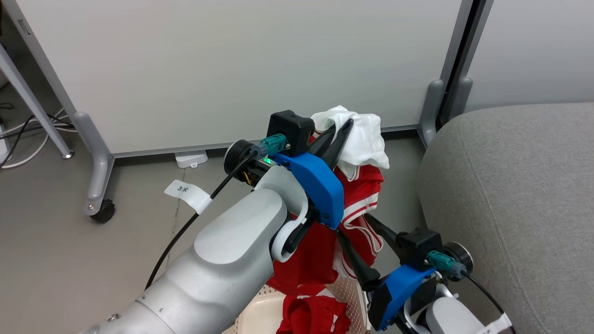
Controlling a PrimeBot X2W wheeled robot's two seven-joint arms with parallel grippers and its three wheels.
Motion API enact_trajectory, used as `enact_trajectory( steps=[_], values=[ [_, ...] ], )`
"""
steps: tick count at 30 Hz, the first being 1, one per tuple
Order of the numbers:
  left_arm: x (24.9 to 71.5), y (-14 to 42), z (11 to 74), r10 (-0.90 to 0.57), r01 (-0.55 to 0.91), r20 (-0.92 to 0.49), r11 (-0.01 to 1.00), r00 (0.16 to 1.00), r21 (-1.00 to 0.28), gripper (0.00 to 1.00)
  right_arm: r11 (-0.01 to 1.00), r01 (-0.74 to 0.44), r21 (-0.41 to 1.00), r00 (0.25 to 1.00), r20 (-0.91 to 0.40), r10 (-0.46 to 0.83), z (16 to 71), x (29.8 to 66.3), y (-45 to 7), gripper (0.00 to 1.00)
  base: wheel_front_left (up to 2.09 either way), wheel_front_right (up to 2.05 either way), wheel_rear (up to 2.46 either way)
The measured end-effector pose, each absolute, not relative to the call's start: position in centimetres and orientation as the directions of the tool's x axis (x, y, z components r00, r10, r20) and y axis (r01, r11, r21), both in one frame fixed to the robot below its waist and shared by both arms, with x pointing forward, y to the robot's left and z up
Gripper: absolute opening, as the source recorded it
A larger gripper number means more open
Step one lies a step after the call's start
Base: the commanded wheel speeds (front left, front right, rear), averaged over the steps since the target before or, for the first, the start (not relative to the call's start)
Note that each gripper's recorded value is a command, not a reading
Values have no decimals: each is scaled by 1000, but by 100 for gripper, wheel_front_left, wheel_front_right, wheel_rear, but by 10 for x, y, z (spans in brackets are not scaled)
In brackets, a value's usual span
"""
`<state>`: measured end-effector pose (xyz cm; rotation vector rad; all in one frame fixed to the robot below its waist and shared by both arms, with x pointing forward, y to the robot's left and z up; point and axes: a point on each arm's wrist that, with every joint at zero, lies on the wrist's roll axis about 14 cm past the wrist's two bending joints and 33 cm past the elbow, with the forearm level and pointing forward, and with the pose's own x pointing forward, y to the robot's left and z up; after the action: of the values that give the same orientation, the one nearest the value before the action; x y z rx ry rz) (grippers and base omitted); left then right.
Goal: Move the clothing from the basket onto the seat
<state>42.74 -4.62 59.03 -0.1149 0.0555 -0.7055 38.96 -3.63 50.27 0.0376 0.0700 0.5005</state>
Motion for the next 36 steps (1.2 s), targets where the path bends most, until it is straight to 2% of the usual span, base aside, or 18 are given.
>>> enact_trajectory(
  steps=[11, 12, 13, 14, 15, 26, 27, 28, 29, 30, 36],
  values=[
    [429, -51, 586, -663, 655, -23, 744, 748, -134, 0, 854, -519, 30, 848, -109, 519, 504, 416, -23, 100, 0, 0, 0],
    [428, -53, 586, -666, 658, -24, 741, 746, -134, 0, 852, -523, 31, 845, -111, 523, 505, 418, -21, 91, 0, 0, 0],
    [428, -54, 585, -668, 660, -26, 739, 743, -135, 0, 849, -527, 30, 841, -120, 527, 503, 418, -20, 36, 0, 0, 0],
    [428, -54, 585, -670, 661, -25, 738, 742, -138, 0, 848, -530, 33, 839, -123, 529, 502, 418, -19, 11, 0, 0, 0],
    [427, -55, 585, -671, 663, -24, 736, 741, -138, 0, 847, -531, 33, 839, -116, 531, 502, 419, -19, 0, 0, 0, 0],
    [429, -58, 581, -669, 660, -36, 739, 742, -135, 0, 863, -501, 62, 860, -78, 505, 507, 426, -29, 0, 0, 0, 0],
    [429, -58, 581, -669, 660, -35, 739, 742, -135, 28, 864, -500, 60, 861, -76, 503, 508, 427, -30, 0, 0, 0, 0],
    [429, -59, 580, -669, 660, -37, 739, 742, -133, 52, 865, -499, 61, 862, -71, 502, 509, 427, -30, 0, 0, 0, 0],
    [428, -59, 579, -670, 661, -39, 739, 741, -130, 98, 865, -497, 63, 862, -72, 501, 509, 427, -31, 0, 0, 0, 0],
    [428, -59, 578, -670, 661, -41, 739, 741, -130, 100, 865, -498, 62, 862, -74, 501, 508, 427, -31, 0, 0, 0, 0],
    [428, -58, 575, -664, 654, -50, 745, 746, -132, 100, 865, -497, 72, 863, -64, 501, 509, 426, -31, 0, 0, 0, 0]
  ],
)
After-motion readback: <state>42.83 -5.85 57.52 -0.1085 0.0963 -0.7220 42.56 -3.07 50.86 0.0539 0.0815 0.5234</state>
